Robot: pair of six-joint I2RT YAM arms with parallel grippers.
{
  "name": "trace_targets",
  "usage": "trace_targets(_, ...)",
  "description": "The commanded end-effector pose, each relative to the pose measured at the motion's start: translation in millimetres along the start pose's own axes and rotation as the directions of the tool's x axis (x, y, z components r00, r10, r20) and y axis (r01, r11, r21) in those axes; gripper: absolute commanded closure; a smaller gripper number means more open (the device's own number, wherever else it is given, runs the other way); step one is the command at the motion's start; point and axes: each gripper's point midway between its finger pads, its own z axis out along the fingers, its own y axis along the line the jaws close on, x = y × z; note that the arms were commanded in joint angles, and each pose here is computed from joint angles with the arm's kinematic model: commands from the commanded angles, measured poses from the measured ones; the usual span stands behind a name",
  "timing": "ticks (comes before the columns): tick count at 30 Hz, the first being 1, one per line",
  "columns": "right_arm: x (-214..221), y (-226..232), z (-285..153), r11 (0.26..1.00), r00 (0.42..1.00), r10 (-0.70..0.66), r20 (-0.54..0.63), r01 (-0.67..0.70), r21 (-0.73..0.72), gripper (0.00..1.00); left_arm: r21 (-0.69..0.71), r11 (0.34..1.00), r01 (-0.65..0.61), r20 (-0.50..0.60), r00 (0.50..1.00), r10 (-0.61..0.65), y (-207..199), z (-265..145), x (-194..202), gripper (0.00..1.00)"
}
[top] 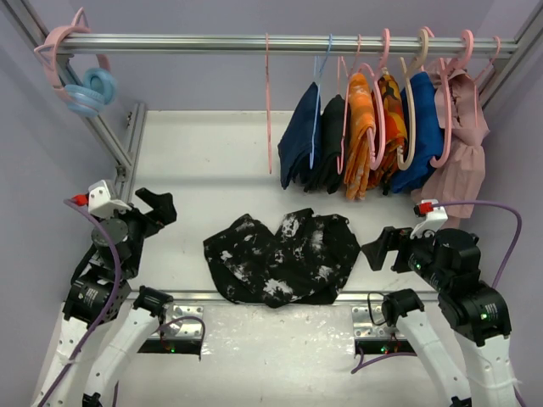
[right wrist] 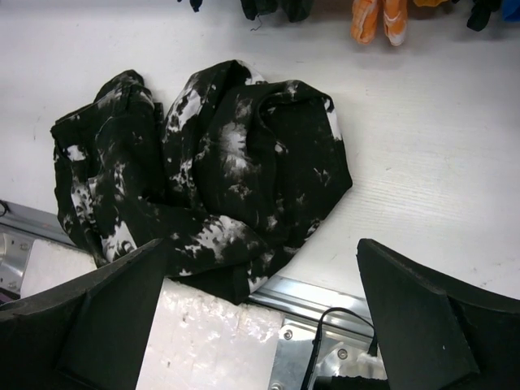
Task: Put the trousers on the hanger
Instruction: Fold the trousers at the center of the board.
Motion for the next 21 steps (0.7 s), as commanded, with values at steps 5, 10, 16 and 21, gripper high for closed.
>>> trace_targets(5, -5.2, 6.8, 5.7, 0.999, 1.0, -0.001, 0.018, 0.001, -0.04, 0.01, 0.188, 0.981, 0.056, -0.123, 0.992, -0.033, -47.8, -14.6, -5.3, 0.0)
trace_targets(10, -1.7, 15.0, 10.2, 0.996, 1.0, -0.01, -0.002, 0.01, -0.093, 0.01, 0.222, 0.963, 0.154, -0.284, 0.955, -0.087, -68.3, -1.2, 31.8, 0.0)
trace_targets(16, 5.6, 19.8, 21.2, 0.991, 0.999, -0.003, -0.034, -0.002, -0.131, 0.01, 0.023, 0.984, 0.178, -0.514, 0.846, -0.141, -66.5, 58.0, 142.7, 0.0)
trace_targets(21, 14.2, 22.0, 30.5, 0.987, 0.998, -0.007, -0.064, -0.003, -0.159, 0.01, 0.018, 0.997, 0.079, -0.537, 0.841, -0.057, -100.5, 56.6, 192.1, 0.0)
